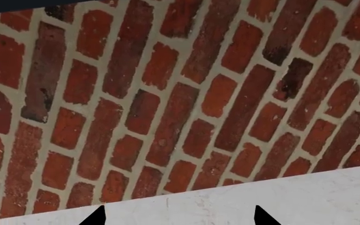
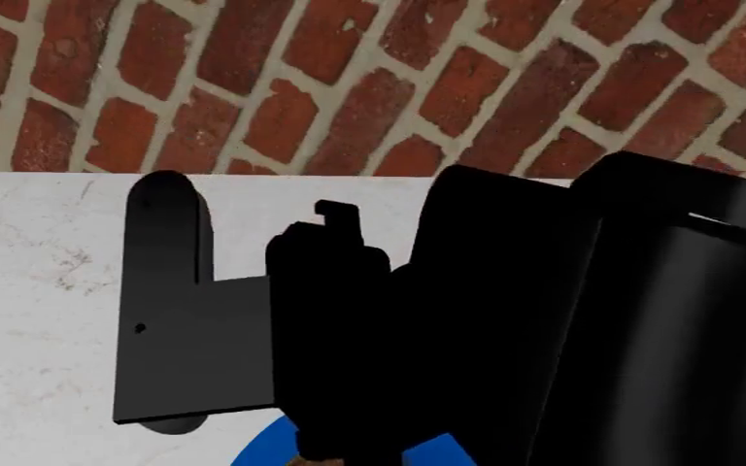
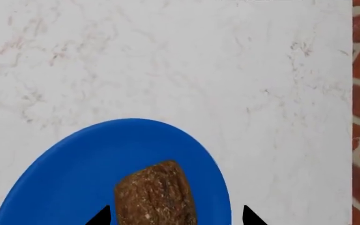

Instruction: Place all breads on the cutting board.

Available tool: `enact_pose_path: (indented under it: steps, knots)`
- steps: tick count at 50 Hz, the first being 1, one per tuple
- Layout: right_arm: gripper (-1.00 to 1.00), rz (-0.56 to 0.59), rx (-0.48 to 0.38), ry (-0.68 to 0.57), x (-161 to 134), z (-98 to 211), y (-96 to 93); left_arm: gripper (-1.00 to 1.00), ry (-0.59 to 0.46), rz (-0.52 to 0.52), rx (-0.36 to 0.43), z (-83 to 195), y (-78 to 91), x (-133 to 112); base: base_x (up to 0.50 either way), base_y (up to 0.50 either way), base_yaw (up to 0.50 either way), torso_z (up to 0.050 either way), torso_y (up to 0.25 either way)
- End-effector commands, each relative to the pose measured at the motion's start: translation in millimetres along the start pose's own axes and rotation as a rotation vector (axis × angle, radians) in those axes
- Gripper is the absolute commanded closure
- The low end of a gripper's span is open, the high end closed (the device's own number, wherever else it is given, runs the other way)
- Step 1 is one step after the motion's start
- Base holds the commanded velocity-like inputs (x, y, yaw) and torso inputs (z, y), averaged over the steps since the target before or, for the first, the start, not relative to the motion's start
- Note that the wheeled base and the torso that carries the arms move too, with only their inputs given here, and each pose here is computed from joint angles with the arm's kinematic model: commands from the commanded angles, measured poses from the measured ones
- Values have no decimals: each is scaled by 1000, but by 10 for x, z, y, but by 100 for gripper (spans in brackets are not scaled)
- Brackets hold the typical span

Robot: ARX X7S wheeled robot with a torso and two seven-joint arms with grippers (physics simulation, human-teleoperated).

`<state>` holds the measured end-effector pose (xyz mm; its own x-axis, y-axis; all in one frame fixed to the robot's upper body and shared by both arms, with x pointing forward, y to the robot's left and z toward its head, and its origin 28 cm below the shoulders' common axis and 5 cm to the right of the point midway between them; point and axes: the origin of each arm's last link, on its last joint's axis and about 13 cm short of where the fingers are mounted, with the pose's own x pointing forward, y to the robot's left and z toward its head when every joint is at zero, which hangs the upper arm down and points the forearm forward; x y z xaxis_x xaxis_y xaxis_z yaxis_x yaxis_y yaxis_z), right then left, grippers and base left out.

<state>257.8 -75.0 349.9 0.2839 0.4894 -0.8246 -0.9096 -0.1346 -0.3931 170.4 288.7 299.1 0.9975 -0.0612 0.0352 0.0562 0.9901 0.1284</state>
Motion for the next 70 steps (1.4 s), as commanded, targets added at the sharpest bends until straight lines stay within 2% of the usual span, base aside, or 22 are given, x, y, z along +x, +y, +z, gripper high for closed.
enact_pose_path:
  steps: [1,26,30,50,70]
  knots:
    - [-100,37,-18,4,140,-16,-4,-100,6,1,-4,-23,2,12,0,0,0,0,0]
    - [-100,108,-33,23,494,-136,36,-100,13,1,-16,-84,7,31,0,0,0,0,0]
    - [-100,107,-37,30,517,-162,39,-100,-6,15,-27,-21,51,5,0,0,0,0,0]
    - [-100,130,-16,70,665,-311,48,-100,14,12,-38,-114,43,37,0,0,0,0,0]
    - [-100,125,-30,119,816,-415,57,-100,30,10,-42,-173,17,42,0,0,0,0,0]
